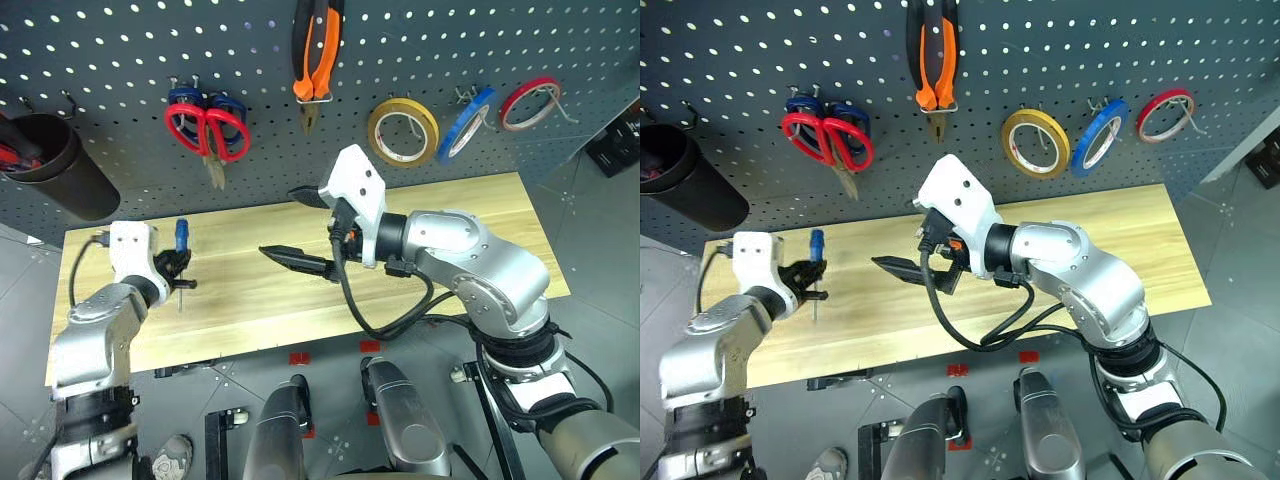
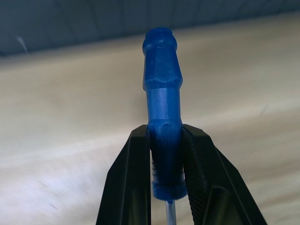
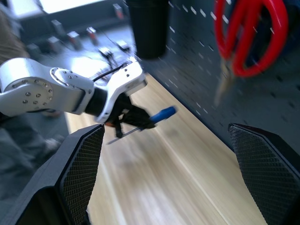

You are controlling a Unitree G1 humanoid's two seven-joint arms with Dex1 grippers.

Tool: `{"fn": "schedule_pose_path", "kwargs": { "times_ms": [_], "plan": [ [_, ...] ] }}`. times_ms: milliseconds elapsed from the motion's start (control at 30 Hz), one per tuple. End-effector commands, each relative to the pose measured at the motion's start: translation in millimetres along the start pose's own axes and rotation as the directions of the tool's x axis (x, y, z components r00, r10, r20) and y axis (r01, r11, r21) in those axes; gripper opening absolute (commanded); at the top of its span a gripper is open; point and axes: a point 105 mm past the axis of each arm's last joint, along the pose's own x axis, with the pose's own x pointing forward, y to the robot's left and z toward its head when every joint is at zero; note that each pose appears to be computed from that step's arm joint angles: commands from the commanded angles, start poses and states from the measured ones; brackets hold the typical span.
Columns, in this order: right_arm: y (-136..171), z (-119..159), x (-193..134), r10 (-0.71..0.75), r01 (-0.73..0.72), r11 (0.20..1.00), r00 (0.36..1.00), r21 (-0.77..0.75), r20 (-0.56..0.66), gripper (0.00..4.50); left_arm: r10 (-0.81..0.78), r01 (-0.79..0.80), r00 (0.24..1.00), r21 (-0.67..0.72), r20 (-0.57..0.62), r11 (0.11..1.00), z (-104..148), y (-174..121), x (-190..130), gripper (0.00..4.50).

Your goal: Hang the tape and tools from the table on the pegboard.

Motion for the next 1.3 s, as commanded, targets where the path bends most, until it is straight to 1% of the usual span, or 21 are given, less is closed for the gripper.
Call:
{"fn": "schedule_pose_path", "kwargs": {
  "times_ms": [33,133,233,300,400,433,500,600,733,967,1067,1167,1300],
  "plan": [
    [6,28,-6,0.038,-0.031,0.998,0.992,-0.052,0.123,4.5,-0.03,0.022,0.983,0.044,0.181,0.999,38,-19,-31,0.6],
    [3,41,-9,0.046,-0.037,0.998,0.982,-0.052,0.182,4.5,-0.076,0.073,0.94,0.022,0.334,0.997,79,-38,-54,0.6],
    [2,47,-9,0.071,-0.062,0.997,0.975,-0.052,0.212,4.5,-0.12,0.097,0.909,0.078,0.399,0.992,103,-47,-63,0.6],
    [2,48,-8,0.087,-0.077,0.996,0.972,-0.054,0.219,4.5,-0.127,0.092,0.886,0.1,0.446,0.991,123,-47,-67,0.6],
    [-2,53,-3,0.084,-0.074,0.996,0.968,-0.053,0.235,4.5,-0.122,0.059,0.826,0.129,0.55,0.99,168,-36,-73,0.6],
    [-4,54,0,0.078,-0.068,0.996,0.968,-0.052,0.238,4.5,-0.119,0.047,0.811,0.139,0.573,0.989,179,-32,-75,0.6],
    [-8,56,4,0.065,-0.054,0.997,0.968,-0.055,0.242,4.5,-0.118,0.023,0.791,0.163,0.601,0.986,196,-23,-75,0.6],
    [-15,53,14,0.033,-0.019,0.997,0.979,-0.071,0.202,4.5,-0.104,-0.032,0.755,0.194,0.647,0.981,220,-6,-73,0.6],
    [-19,50,22,0.021,-0.006,0.996,0.986,-0.091,0.167,4.5,-0.104,-0.058,0.737,0.216,0.667,0.975,229,5,-63,0.6],
    [-19,54,26,0.016,0.003,0.994,0.985,-0.11,0.173,4.5,-0.047,-0.136,0.699,0.198,0.714,0.971,238,20,-61,0.6],
    [-20,53,25,0.014,0.006,0.993,0.985,-0.114,0.172,4.5,-0.049,-0.134,0.666,0.183,0.745,0.974,250,18,-68,0.6],
    [-20,53,25,0.016,0.006,0.992,0.985,-0.126,0.172,4.5,-0.093,-0.131,0.633,0.225,0.769,0.965,267,7,-79,0.6],
    [-20,54,25,0.014,0.01,0.991,0.984,-0.133,0.178,4.5,-0.06,-0.201,0.627,0.235,0.777,0.951,269,12,-91,0.6]
  ]
}}
